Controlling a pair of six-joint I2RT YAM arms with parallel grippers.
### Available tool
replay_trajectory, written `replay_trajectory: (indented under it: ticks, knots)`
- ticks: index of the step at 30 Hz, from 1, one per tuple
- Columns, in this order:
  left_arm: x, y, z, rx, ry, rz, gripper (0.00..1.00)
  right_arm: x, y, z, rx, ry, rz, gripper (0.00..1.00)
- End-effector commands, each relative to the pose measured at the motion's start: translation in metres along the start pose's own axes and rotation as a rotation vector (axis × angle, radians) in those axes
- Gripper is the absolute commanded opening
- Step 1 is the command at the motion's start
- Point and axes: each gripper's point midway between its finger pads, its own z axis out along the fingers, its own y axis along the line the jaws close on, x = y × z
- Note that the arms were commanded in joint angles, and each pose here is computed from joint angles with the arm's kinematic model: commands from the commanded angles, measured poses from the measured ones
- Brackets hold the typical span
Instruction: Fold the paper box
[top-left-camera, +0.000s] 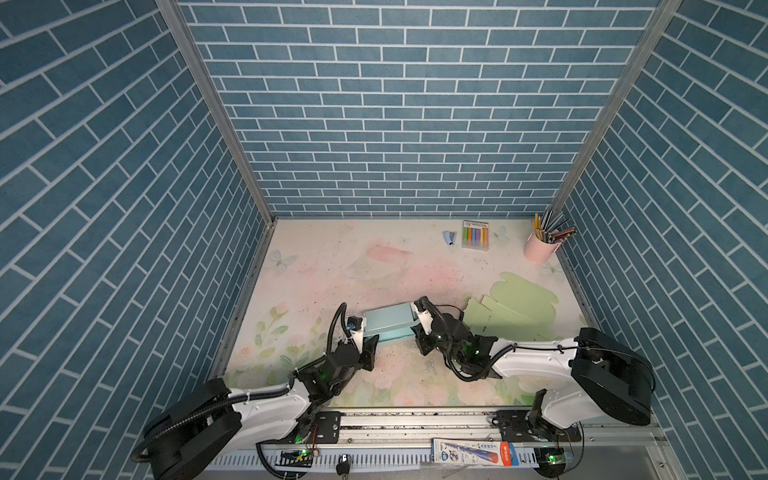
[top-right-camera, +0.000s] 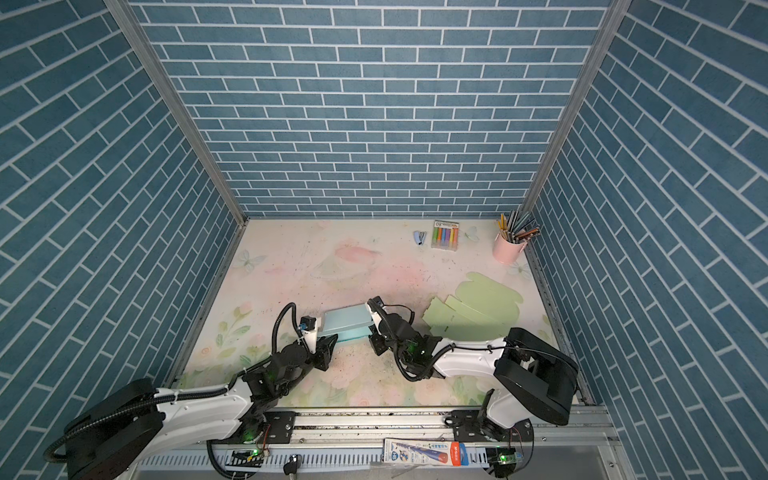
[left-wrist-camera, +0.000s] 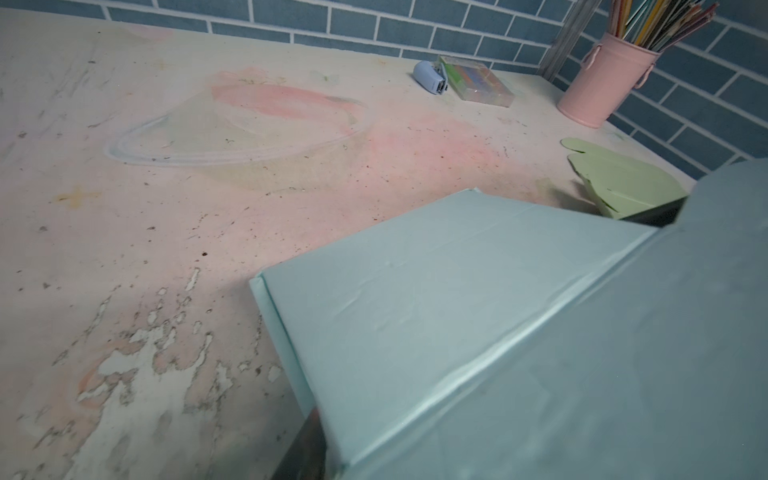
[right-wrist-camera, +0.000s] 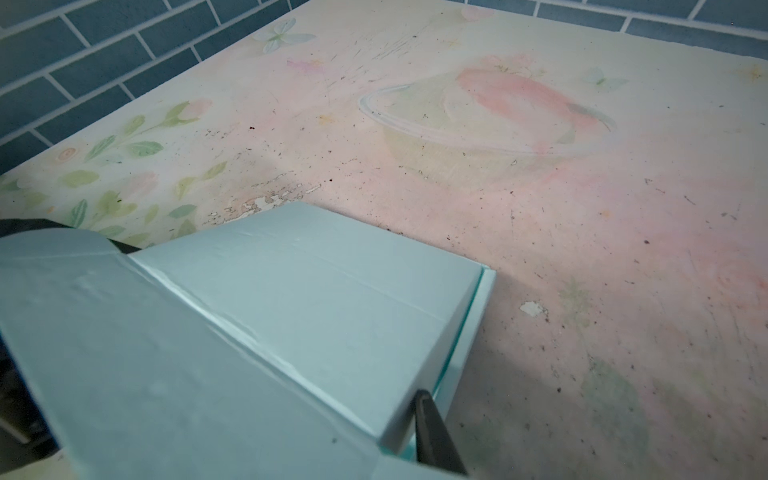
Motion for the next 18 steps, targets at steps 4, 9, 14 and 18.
replay_trajectory:
  ticks: [4, 9, 14, 18]
  knots:
    - [0.026, -0.024, -0.009, 0.097, 0.189, -0.011, 0.89, -0.001, 0.016, -0.009, -0.068, -0.014, 0.032, 0.2]
    - [0.027, -0.025, -0.017, 0.097, 0.223, -0.08, 0.89, 0.0, 0.015, -0.008, -0.062, -0.011, 0.035, 0.2]
    - [0.01, -0.03, -0.03, 0.113, 0.217, -0.127, 0.89, 0.002, 0.013, -0.007, -0.053, -0.005, 0.037, 0.2]
    - [-0.009, -0.026, -0.045, 0.073, 0.213, -0.134, 0.89, 0.002, 0.013, -0.006, -0.05, 0.0, 0.038, 0.2]
